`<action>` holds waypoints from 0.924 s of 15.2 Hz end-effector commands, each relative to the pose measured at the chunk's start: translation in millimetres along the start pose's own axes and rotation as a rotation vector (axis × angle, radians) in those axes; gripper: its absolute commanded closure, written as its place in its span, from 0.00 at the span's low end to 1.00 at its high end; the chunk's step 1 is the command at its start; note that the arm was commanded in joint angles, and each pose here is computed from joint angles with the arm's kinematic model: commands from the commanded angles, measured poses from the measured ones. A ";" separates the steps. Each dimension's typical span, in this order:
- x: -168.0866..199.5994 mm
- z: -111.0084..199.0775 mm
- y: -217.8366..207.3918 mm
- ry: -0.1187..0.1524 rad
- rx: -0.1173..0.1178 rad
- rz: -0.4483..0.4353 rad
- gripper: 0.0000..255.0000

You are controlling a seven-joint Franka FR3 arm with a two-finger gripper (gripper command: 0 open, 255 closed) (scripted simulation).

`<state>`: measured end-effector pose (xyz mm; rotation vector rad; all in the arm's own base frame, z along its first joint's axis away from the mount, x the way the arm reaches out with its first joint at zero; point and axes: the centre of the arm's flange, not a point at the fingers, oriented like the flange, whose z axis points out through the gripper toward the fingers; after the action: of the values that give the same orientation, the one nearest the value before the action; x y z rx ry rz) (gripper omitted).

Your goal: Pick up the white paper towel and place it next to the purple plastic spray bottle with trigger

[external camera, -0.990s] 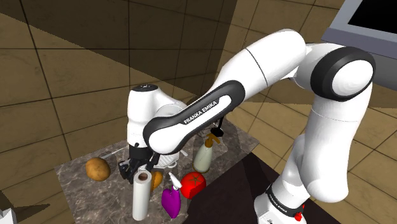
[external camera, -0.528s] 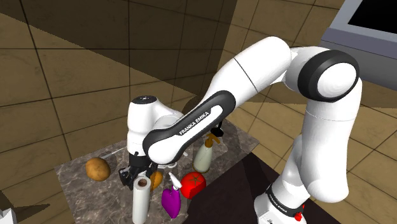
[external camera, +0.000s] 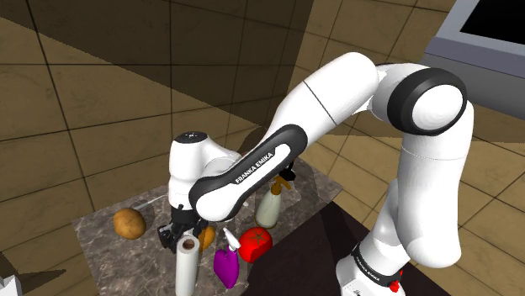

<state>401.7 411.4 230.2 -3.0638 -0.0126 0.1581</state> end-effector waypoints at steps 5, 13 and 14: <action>0.0 0.0 0.0 0.000 0.000 0.000 0.00; 0.0 -50.0 0.0 0.000 0.000 0.000 0.00; 0.0 -50.0 0.0 0.000 0.000 0.000 0.00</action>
<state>407.2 407.7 278.7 -3.0633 -0.0126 0.1570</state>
